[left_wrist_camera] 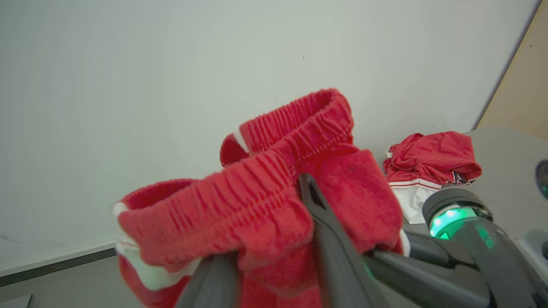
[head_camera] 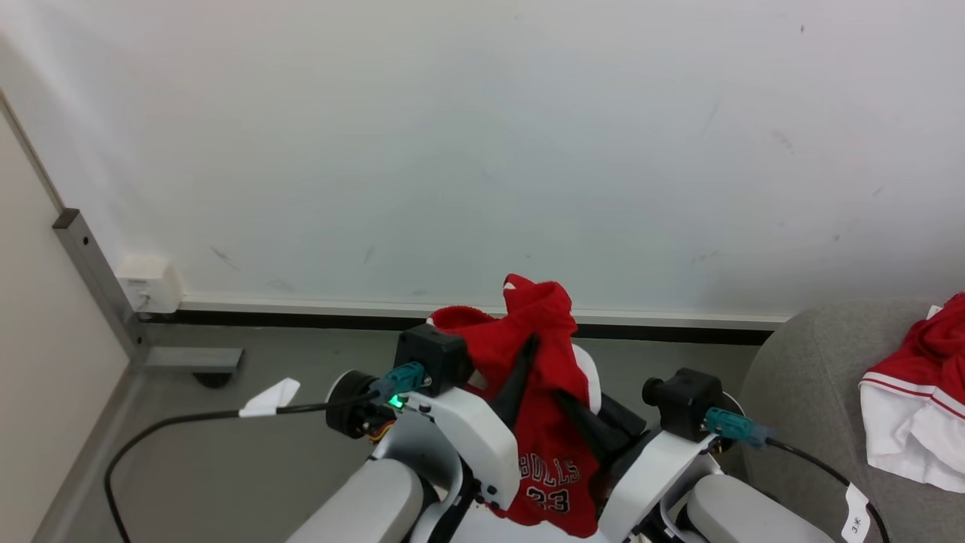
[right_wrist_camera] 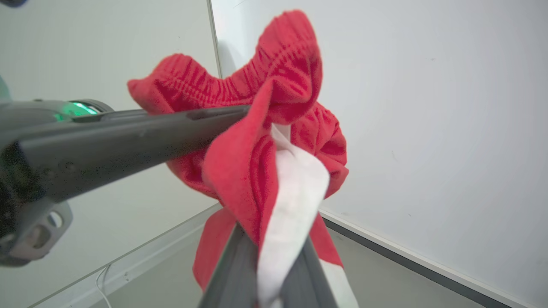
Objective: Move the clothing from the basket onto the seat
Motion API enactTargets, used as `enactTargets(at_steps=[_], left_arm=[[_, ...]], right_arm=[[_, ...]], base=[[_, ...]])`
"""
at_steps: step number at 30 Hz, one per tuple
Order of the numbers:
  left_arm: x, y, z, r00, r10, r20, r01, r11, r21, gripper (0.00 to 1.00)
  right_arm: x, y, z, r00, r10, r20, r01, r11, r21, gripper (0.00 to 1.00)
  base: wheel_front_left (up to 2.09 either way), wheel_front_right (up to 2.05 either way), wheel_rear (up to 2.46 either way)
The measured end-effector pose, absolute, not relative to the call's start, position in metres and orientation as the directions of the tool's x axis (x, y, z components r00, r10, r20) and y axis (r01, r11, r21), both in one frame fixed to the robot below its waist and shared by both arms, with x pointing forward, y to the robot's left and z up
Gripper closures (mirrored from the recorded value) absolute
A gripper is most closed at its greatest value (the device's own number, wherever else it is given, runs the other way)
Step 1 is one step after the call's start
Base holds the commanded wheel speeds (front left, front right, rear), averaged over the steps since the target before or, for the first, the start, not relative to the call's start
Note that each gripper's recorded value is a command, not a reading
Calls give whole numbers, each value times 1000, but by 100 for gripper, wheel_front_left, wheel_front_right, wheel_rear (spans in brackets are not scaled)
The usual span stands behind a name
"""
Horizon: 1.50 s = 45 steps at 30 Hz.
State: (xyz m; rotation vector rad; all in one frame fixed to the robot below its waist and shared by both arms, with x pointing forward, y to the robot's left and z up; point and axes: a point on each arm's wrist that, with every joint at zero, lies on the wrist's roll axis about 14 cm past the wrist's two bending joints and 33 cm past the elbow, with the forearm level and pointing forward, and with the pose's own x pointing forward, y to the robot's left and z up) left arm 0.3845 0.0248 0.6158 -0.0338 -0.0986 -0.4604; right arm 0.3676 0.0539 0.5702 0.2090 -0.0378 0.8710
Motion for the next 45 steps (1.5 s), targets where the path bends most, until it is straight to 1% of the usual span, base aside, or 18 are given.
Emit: enactTargets(at_steps=[12,17,24,29,38,45], left_arm=[[385,11,607,877,-473,80,475,880,-7,0],[385,6,605,869,-489,74,491,871,-10,0],[385,-4,600,856,-512,66,514,858,-11,0],[386,-17,598,836,-545,63,547,837,-17,0],[383,-48,589,783,-620,45,621,783,-28,0],[374,-73,583,731,-681,35,682,730,-36,0]], right_arm=[[388,12,579,729,667,152,-685,711,161,100],[397,-14,578,772,616,154,-635,757,155,100],[403,-45,587,813,553,183,-578,803,145,100],[403,-72,586,846,500,186,-526,839,137,100],[402,-137,585,912,364,187,-389,913,122,100],[394,-174,587,939,279,199,-305,945,114,100]], base=[[0,0,0],[0,0,0],[0,0,0],[0,0,0],[0,0,0],[0,0,0]])
